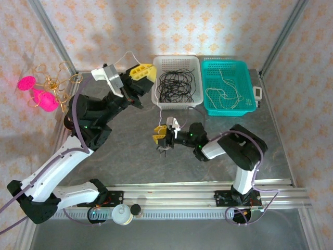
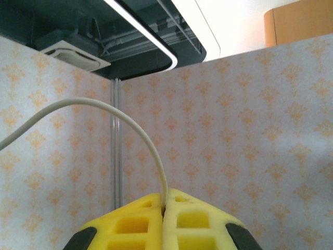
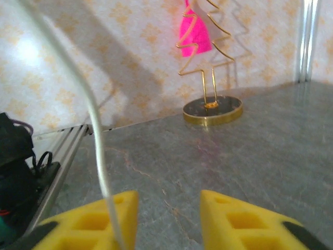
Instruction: Untangle the cables
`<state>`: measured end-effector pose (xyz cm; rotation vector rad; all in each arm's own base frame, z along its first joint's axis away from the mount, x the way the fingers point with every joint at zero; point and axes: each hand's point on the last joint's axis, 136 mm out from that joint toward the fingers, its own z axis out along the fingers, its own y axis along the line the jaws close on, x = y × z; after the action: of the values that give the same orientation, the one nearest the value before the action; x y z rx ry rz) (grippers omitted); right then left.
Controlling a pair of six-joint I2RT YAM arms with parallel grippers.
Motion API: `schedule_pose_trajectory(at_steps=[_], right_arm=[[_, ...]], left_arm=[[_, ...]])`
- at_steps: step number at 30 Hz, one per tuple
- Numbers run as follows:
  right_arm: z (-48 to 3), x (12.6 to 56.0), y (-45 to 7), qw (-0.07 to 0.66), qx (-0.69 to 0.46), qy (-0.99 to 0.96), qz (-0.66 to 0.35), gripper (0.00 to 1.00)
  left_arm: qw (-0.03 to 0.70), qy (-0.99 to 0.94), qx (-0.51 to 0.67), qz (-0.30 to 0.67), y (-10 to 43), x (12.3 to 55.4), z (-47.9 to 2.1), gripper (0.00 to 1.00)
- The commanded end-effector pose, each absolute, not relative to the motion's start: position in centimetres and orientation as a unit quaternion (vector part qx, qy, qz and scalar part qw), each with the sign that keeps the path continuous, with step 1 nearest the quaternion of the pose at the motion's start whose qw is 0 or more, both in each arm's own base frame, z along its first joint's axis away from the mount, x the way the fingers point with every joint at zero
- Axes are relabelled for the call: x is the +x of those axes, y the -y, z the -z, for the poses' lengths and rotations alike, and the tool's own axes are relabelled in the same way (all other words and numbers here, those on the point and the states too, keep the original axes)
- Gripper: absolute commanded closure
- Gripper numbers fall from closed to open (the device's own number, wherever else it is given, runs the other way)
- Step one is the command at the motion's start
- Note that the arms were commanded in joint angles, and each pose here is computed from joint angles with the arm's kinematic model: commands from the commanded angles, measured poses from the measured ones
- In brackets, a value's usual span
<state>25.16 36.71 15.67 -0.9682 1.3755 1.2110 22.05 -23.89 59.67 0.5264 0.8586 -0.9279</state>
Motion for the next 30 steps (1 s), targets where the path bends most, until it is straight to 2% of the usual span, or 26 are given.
schedule_pose_trajectory(at_steps=[1, 4, 10, 14, 19, 22, 24, 30], right_arm=[[-17.1, 27.2, -36.7, 0.552, -0.348, -0.563, -0.508, 0.73], [-14.4, 28.3, -36.9, 0.541, -0.334, -0.596, -0.491, 0.83], [-11.2, 30.1, -36.3, 0.532, -0.307, -0.649, -0.45, 0.9], [-10.7, 30.0, -36.4, 0.528, -0.311, -0.65, -0.448, 1.0], [-9.9, 30.2, -36.0, 0.526, -0.302, -0.662, -0.44, 1.0], [-9.5, 30.1, -35.9, 0.523, -0.299, -0.664, -0.443, 0.95], [-9.4, 30.0, -36.0, 0.521, -0.297, -0.663, -0.449, 1.0], [-8.9, 30.6, -35.2, 0.533, -0.279, -0.674, -0.43, 1.0]], left_arm=[[0.785, -0.34, 0.249, 0.453, 23.3, 19.6, -63.3, 1.0], [0.794, -0.322, 0.247, 0.452, 22.8, 19.1, -65.0, 1.0], [0.815, -0.304, 0.236, 0.433, 22.0, 18.8, -67.6, 1.0], [0.818, -0.305, 0.235, 0.427, 22.1, 19.2, -68.5, 1.0], [0.829, -0.307, 0.223, 0.412, 21.6, 19.6, -69.8, 1.0], [0.839, -0.298, 0.217, 0.401, 21.1, 19.4, -71.1, 1.0], [0.843, -0.293, 0.217, 0.395, 21.0, 19.3, -71.8, 1.0], [0.861, -0.278, 0.215, 0.367, 20.6, 19.2, -73.0, 1.0]])
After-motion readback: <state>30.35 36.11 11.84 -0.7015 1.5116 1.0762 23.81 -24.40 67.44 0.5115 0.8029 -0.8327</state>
